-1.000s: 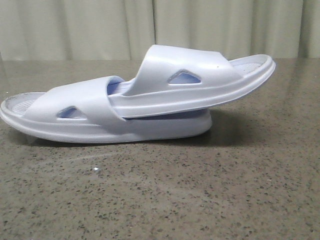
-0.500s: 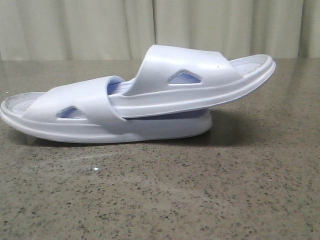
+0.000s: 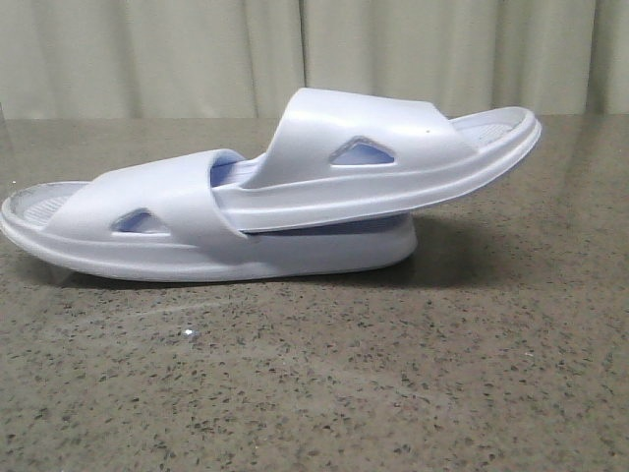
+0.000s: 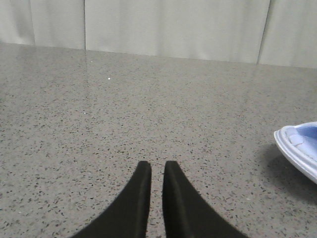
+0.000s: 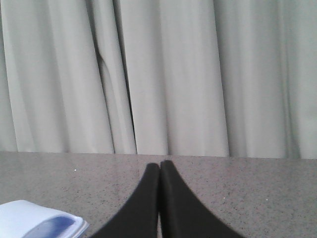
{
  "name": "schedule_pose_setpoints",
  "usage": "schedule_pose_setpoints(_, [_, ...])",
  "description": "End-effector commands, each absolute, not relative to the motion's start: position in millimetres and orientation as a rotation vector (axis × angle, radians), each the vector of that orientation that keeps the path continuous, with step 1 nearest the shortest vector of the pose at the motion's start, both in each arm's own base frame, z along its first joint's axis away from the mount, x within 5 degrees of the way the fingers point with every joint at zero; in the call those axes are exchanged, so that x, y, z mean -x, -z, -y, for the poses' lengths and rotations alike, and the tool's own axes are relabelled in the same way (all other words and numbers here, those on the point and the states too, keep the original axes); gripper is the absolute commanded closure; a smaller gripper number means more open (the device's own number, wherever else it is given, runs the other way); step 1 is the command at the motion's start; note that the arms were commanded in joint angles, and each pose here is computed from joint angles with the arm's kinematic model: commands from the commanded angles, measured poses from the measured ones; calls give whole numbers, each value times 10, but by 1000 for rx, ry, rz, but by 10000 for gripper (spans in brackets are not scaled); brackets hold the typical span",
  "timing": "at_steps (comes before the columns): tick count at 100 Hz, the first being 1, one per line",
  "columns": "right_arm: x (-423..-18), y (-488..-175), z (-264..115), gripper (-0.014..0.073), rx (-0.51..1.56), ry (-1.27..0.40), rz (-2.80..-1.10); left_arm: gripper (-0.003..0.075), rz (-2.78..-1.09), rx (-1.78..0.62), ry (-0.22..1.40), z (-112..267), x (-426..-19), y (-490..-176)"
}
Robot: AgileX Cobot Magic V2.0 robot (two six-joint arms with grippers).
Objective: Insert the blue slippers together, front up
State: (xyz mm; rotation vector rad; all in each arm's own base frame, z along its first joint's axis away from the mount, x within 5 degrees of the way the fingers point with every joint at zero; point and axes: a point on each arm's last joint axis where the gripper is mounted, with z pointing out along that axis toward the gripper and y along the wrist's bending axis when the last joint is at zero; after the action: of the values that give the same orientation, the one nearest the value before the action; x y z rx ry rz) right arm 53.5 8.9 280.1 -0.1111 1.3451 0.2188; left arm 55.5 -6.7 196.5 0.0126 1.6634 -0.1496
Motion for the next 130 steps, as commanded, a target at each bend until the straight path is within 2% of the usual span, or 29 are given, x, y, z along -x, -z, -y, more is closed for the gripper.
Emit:
schedule_pose_setpoints(1, [-533, -2873, -68, 702, 93, -205, -1325, 704, -1560, 3, 170, 62, -539, -2027])
schedule_pose_setpoints(45, [-530, -2816, -149, 702, 255, -139, -1284, 704, -1560, 3, 170, 62, -539, -2027])
schedule_pose_setpoints(61, [-549, -2777, -113, 702, 179, -113, -1313, 704, -1560, 3, 170, 62, -539, -2027])
schedule_pose_setpoints(78, [-599, -2563, -66, 702, 82, -82, -1379, 704, -1560, 3, 170, 62, -539, -2027])
schedule_pose_setpoints(130, [-539, -2118, -53, 702, 62, -80, -1403, 704, -1560, 3, 170, 62, -539, -2027])
